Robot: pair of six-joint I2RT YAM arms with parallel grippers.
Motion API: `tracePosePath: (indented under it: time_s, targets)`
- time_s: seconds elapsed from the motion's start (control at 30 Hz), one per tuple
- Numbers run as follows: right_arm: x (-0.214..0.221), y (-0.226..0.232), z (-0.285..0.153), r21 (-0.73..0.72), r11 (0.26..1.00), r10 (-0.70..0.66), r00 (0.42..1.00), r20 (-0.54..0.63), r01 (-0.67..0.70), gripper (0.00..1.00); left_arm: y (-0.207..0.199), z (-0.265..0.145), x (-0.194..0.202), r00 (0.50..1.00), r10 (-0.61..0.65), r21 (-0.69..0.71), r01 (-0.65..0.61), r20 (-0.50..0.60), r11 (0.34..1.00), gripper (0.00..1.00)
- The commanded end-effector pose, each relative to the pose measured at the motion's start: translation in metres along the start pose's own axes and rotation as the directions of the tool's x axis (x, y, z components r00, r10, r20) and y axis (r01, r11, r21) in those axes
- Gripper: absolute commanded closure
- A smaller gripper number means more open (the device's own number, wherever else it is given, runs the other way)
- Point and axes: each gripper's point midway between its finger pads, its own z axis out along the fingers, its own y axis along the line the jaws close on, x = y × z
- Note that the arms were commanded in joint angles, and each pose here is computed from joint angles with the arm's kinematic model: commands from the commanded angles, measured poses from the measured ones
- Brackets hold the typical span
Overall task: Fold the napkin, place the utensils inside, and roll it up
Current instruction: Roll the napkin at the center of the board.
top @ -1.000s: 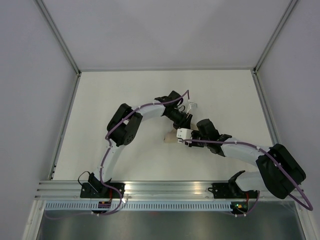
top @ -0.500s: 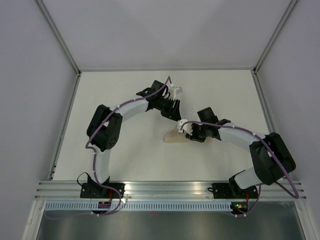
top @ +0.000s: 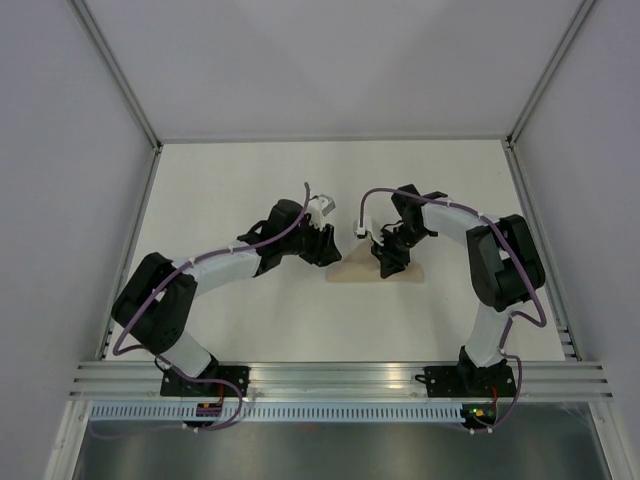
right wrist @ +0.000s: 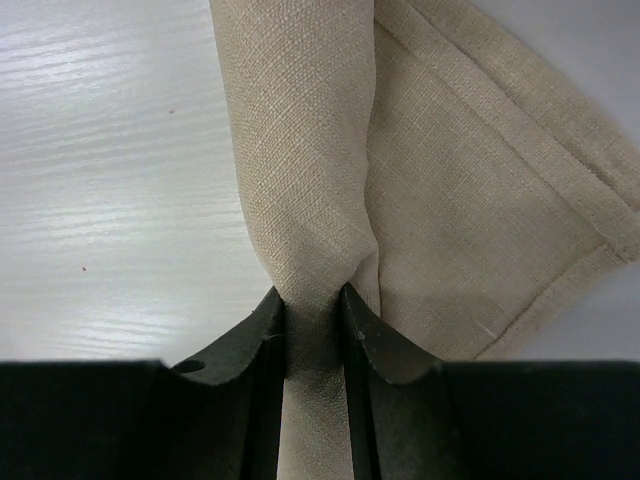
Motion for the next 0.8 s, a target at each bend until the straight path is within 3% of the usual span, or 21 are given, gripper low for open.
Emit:
tracePosePath:
  time_s: [0.0, 0.1, 0.2, 0.43, 0.6, 0.63, 0.77]
  targets:
    - [0.024, 0.017, 0.014, -0.145, 0.987, 0.056, 0.995, -0.077, -0.067, 0.72, -0.024, -0.003, -0.035, 0.959, 0.193, -0.087, -0.178, 0.207, 0.980, 0.50]
    - [0.023, 0.009, 0.017, -0.161, 0.982, 0.084, 0.993, -0.083, -0.096, 0.72, -0.044, -0.003, -0.021, 0.908, 0.353, -0.155, -0.324, 0.226, 0.933, 0.49]
    - [0.024, 0.001, 0.018, -0.168, 0.978, 0.111, 0.990, -0.081, -0.124, 0.72, -0.068, -0.001, -0.021, 0.825, 0.495, -0.190, -0.458, 0.272, 0.868, 0.47]
    - [0.027, -0.011, 0.020, -0.193, 0.966, 0.158, 0.984, -0.083, -0.171, 0.72, -0.087, 0.036, 0.001, 0.644, 0.751, -0.245, -0.711, 0.150, 0.659, 0.44]
    - [0.029, -0.013, 0.021, -0.210, 0.958, 0.180, 0.980, -0.085, -0.194, 0.72, -0.089, 0.056, 0.002, 0.568, 0.816, -0.243, -0.781, 0.105, 0.575, 0.41]
    - [0.029, -0.014, 0.021, -0.211, 0.957, 0.183, 0.979, -0.085, -0.197, 0.72, -0.089, 0.059, 0.003, 0.548, 0.831, -0.244, -0.796, 0.096, 0.554, 0.32]
    - [0.030, -0.018, 0.022, -0.211, 0.956, 0.190, 0.978, -0.088, -0.205, 0.72, -0.082, 0.076, 0.007, 0.517, 0.854, -0.246, -0.822, 0.055, 0.514, 0.30]
